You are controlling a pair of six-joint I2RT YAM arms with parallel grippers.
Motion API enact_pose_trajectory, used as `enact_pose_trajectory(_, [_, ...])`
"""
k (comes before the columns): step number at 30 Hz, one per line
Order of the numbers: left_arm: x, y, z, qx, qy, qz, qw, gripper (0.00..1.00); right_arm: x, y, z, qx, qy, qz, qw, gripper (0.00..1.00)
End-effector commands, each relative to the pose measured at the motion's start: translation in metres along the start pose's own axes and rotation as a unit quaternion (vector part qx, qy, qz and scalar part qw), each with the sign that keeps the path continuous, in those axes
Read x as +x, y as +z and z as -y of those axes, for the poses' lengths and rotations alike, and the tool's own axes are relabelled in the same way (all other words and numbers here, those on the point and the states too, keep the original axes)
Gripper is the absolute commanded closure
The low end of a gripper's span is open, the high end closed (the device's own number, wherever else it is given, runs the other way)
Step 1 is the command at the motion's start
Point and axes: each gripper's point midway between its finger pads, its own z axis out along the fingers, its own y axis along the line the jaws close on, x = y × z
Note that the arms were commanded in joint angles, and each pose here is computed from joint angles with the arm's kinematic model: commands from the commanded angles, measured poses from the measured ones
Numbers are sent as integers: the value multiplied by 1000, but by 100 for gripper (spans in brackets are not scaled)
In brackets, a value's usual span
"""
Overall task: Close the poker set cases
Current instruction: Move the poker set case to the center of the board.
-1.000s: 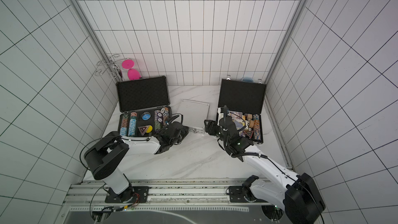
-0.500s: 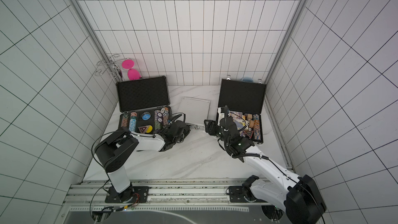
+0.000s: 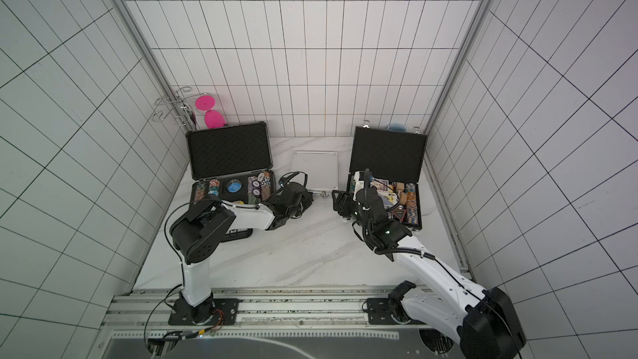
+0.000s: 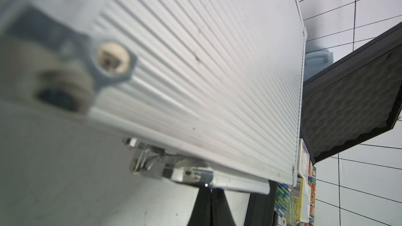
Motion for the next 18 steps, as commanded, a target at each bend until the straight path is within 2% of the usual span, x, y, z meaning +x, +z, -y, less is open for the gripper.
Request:
enact_pose_trajectory(1, [-24, 8, 26, 36, 1, 26, 999, 98, 8, -2, 15, 22, -2, -6, 1000, 33])
enact_pose_trajectory(18, [-57, 44, 50, 37, 19, 45, 998, 98, -2, -7, 20, 33, -7, 1, 999, 32])
